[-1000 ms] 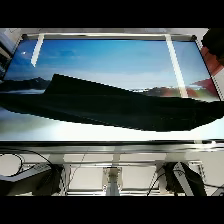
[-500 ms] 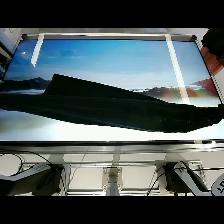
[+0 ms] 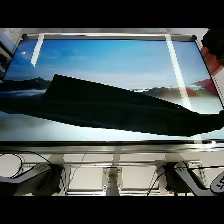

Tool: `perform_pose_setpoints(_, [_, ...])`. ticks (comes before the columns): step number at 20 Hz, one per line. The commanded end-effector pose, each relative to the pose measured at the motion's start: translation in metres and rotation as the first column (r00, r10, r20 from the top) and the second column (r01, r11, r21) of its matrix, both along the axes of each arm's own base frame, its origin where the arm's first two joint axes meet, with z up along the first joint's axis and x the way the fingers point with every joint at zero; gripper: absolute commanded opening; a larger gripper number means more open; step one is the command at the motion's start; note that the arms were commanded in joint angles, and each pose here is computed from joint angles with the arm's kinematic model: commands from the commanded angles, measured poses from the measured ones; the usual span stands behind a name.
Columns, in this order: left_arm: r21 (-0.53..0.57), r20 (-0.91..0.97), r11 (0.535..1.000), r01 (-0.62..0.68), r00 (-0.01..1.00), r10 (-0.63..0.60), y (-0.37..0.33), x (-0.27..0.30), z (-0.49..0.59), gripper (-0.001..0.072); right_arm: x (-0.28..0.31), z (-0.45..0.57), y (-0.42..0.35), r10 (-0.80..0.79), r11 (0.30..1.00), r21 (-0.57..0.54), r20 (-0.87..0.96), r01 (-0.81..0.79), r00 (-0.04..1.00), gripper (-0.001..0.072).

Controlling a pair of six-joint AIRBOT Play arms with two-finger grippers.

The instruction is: Fold the clothes and pants, and hang the long-sleeved shirts on hangers.

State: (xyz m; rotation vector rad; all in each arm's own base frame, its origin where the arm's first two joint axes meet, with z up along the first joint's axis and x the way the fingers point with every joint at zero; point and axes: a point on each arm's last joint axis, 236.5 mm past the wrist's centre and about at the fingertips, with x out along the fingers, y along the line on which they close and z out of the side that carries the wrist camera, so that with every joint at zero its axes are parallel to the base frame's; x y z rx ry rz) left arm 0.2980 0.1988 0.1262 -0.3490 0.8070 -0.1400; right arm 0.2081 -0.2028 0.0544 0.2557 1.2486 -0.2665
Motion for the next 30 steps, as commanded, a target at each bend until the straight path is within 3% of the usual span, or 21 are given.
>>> perform_pose_setpoints(1, [0.048, -0.175, 0.994, 0.102, 0.98, -0.092, -0.009, -0.022, -0.047, 0.002, -0.015, -0.038, 0.008, 0.006, 0.998, 0.067, 0.018, -0.007, 1.0, 0.0013])
perform_pose_setpoints(6, [0.037, -0.221, 0.992, 0.12, 0.969, -0.109, -0.008, -0.038, -0.07, 0.002, -0.03, -0.057, 0.008, 0.096, 0.995, 0.043, -0.036, -0.094, 0.995, 0.0013])
perform_pose_setpoints(9, [0.026, -0.213, 0.995, 0.1, 0.973, -0.092, -0.004, -0.037, -0.074, 0.002, -0.032, -0.059, -0.004, 0.042, 0.998, 0.046, -0.008, -0.042, 0.999, 0.0013])
perform_pose_setpoints(13, [0.003, -0.008, 1.0, -0.014, 1.0, 0.014, -0.002, 0.021, -0.04, 0.0018, 0.004, -0.029, -0.015, -0.022, 0.998, 0.068, 0.152, 0.012, 0.988, 0.0011])
perform_pose_setpoints(17, [0.148, 0.091, 0.987, -0.063, 0.995, 0.05, -0.012, 0.092, -0.023, 0.0018, 0.038, -0.006, -0.022, -0.132, 0.963, 0.259, 0.198, 0.078, 0.971, 0.0011])
perform_pose_setpoints(19, [0.17, 0.163, 0.981, -0.093, 0.985, 0.065, -0.026, 0.137, -0.013, 0.0017, 0.05, -0.007, -0.03, -0.166, 0.95, 0.293, 0.18, 0.108, 0.969, 0.0011])
perform_pose_setpoints(25, [0.026, 0.161, 0.999, -0.042, 0.986, 0.038, -0.084, 0.257, -0.036, 0.0018, 0.094, -0.042, -0.036, -0.226, 0.93, 0.328, 0.153, 0.167, 0.962, 0.0011])
perform_pose_setpoints(30, [-0.079, 0.089, 0.993, -0.086, 0.992, 0.092, -0.087, 0.303, -0.076, 0.0018, 0.132, -0.072, -0.042, -0.262, 0.929, 0.31, 0.161, 0.204, 0.951, 0.0013])
